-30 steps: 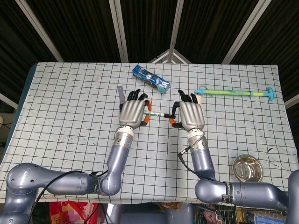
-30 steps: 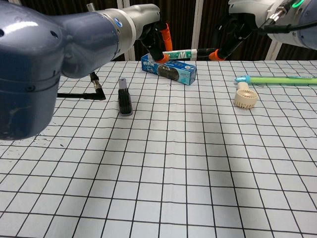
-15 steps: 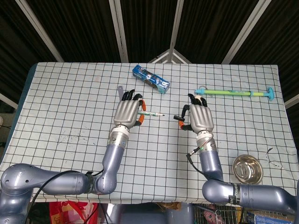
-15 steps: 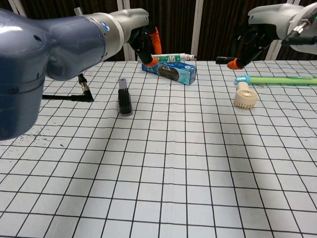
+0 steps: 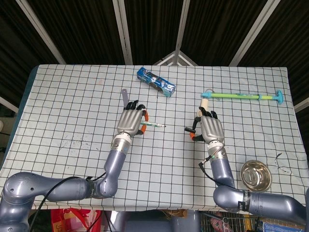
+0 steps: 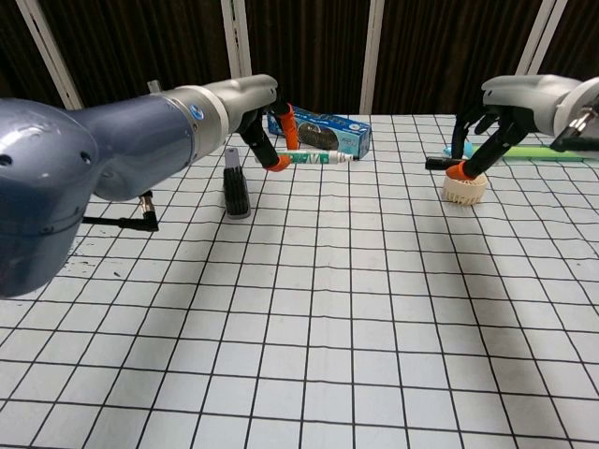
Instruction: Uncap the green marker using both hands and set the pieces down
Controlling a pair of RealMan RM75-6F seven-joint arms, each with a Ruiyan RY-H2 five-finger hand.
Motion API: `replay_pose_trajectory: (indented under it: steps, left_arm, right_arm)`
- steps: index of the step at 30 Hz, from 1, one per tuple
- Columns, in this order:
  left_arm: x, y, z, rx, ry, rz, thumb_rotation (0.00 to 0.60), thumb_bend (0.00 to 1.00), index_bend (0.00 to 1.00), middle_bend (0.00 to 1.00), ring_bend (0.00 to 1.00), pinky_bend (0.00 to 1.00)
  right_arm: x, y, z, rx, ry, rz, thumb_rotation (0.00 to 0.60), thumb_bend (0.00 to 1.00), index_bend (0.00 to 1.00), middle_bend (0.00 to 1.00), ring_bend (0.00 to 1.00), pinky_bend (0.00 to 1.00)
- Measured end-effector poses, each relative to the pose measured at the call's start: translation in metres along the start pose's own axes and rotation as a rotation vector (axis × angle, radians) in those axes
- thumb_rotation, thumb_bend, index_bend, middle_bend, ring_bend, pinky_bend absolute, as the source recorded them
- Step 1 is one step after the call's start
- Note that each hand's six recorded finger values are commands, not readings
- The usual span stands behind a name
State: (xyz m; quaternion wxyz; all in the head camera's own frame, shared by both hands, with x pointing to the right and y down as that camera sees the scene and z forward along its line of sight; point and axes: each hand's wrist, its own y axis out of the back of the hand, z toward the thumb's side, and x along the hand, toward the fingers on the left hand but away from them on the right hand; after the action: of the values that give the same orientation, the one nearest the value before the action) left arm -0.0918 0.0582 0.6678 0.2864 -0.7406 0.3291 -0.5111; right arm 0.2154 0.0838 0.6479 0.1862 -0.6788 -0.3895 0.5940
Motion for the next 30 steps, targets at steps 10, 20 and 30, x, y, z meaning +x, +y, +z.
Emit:
replay_pose_trajectory:
  steps: [10,20,30]
  left_arm:
    - [-0.002,-0.019,0.000,0.073,-0.005,-0.044,0.600,0.55,0.34,0.13,0.00,0.00]
    - [-0.015,-0.004,-0.008,0.074,0.010,-0.066,0.600,0.55,0.09,0.02,0.00,0.00]
    - [-0.037,0.034,-0.030,0.064,0.033,-0.025,0.600,0.55,0.09,0.03,0.00,0.00]
  right_arm:
    - [-0.003,-0.019,-0.001,0.014,-0.016,0.044,0.600,0.38,0.43,0.10,0.09,0.02]
    - [0.004,-0.011,-0.007,0.040,-0.074,0.062,0.600,0.12,0.16,0.08,0.06,0.02]
    - [0.019,0.020,-0.012,0.017,-0.060,0.021,0.600,0.11,0.21,0.08,0.06,0.02]
